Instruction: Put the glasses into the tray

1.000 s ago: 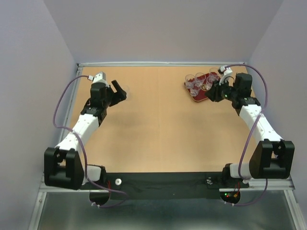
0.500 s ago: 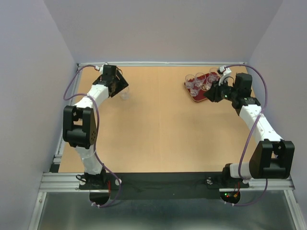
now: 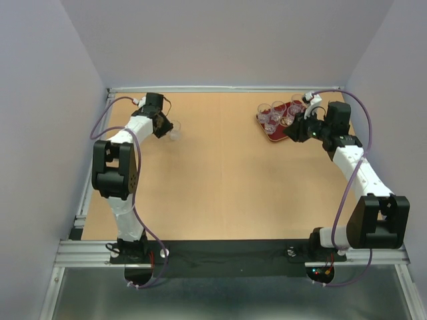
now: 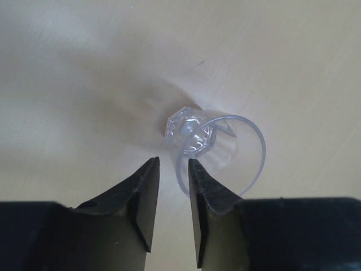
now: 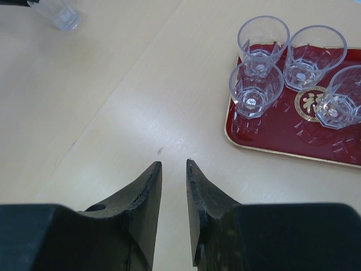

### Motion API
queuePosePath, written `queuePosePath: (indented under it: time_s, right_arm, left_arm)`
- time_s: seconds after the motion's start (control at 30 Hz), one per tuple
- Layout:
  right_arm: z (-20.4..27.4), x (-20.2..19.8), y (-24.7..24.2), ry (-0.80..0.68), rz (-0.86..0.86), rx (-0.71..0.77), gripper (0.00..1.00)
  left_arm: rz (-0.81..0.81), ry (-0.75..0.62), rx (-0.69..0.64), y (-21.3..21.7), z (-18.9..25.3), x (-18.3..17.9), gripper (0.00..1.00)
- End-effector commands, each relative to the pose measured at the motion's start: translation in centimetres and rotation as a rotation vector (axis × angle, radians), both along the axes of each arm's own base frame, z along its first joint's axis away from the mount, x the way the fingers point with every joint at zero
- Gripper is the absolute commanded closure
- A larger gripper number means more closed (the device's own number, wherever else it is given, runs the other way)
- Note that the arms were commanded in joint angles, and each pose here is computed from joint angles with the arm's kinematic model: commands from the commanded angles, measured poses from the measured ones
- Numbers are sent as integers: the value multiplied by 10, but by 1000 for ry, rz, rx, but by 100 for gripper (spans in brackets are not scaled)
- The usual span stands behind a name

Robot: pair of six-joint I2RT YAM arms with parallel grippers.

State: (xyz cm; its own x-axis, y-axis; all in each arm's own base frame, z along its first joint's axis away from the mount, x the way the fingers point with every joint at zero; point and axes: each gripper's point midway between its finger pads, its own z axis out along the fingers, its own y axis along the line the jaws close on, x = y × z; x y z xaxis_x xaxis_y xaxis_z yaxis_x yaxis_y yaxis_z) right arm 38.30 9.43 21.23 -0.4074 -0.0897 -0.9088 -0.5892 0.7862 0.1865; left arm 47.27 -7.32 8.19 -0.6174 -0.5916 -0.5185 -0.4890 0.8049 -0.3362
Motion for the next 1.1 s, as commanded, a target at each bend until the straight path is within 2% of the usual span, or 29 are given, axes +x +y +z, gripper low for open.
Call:
queuePosePath:
  time_s: [0.0,0.03,0.17,0.2,0.37,0.4,0.47,0.57,0.63,0.67,0.77,0.87,0.9,1.07]
  right_arm:
    - [1,0,-3,-32,-5,-15,70]
    - [2,0,-3,-32,-6,-15,70]
    - [2,0,-4,-35,-7,-17,70]
    - [2,-1,-3,-35,-6,-16,70]
    - [2,-3,1,-31,24,0,70]
    - [3,-5,3,-29,35,8,70]
    - [4,-11,12,-18,85,42,65]
    - [2,-17,22,26,141,100,61]
    - [1,-23,32,75,195,164,58]
    - [4,-27,37,88,228,193,56]
    - [2,-30,47,154,258,249,52]
    - [-5,-31,54,194,261,248,49]
    - [-5,-28,53,192,253,240,45]
    - [-14,-32,81,209,276,156,41]
  left_arm:
    - [8,-41,9,4,16,14,71]
    - [-2,-37,8,2,14,13,71]
    - [-36,-47,-5,-3,15,14,97]
    - [-43,-48,-6,-3,15,13,100]
    - [-131,-95,-11,-10,26,8,100]
    - [-175,-103,-43,-19,29,5,100]
    - [-236,-136,-64,-27,34,-5,100]
    - [-359,-222,-140,-57,48,-17,100]
    - [-441,-233,-182,-77,47,-40,100]
    - [-492,-281,-195,-97,56,-43,100]
    - [-600,-313,-250,-144,62,-76,100]
    - [-679,-332,-273,-188,69,-100,100]
    - [-681,-340,-264,-195,71,-102,100]
    - [-717,-341,-210,-238,78,-120,100]
